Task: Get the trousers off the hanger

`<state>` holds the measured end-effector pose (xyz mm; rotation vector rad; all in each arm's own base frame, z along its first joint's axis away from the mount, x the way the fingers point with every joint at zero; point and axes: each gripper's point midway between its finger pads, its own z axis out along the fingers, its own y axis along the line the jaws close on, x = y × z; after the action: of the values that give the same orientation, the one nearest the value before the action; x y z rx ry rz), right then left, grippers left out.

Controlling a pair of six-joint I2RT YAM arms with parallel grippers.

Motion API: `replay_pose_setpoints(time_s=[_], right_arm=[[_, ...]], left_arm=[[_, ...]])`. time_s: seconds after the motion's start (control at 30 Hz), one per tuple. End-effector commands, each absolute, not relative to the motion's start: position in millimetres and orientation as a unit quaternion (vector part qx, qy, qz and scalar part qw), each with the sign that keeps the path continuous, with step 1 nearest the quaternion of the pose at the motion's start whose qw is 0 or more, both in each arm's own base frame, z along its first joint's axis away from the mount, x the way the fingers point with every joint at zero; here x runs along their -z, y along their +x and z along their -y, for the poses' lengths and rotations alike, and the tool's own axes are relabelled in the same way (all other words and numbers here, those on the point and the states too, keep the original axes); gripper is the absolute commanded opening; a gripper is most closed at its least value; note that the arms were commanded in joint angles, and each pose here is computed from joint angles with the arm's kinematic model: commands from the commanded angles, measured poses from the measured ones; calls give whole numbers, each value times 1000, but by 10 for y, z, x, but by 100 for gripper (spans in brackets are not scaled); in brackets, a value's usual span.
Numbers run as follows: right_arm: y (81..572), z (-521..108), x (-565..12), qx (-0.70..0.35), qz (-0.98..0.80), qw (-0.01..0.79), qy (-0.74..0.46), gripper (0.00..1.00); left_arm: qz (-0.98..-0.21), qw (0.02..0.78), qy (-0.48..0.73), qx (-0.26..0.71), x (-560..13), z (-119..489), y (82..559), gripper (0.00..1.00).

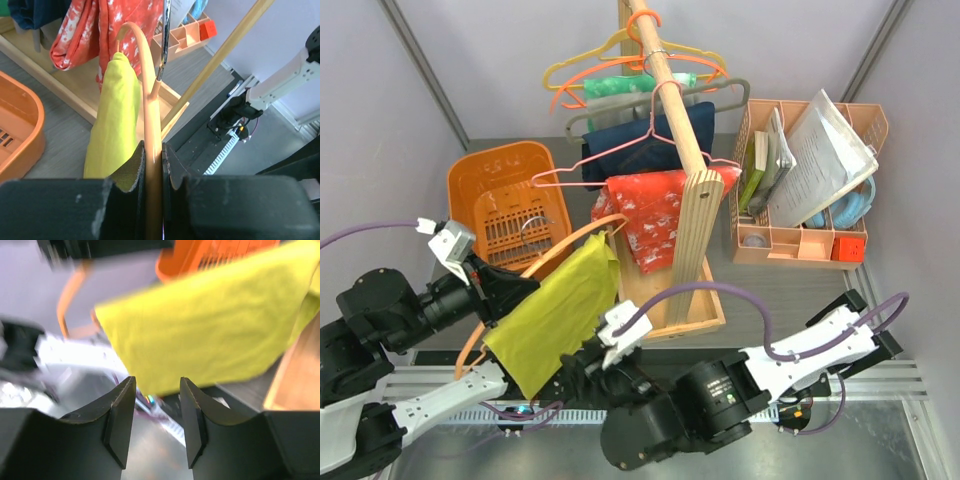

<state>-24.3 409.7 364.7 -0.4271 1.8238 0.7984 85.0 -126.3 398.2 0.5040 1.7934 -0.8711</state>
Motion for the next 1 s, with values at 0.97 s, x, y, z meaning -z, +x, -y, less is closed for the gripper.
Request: replay_pose_setpoints(time_s=[0.97], right_arm=[[718, -4650, -5350, -428, -661, 603, 125, 52]], left_arm=[[-509, 694, 130, 493, -5586, 860, 540, 0]])
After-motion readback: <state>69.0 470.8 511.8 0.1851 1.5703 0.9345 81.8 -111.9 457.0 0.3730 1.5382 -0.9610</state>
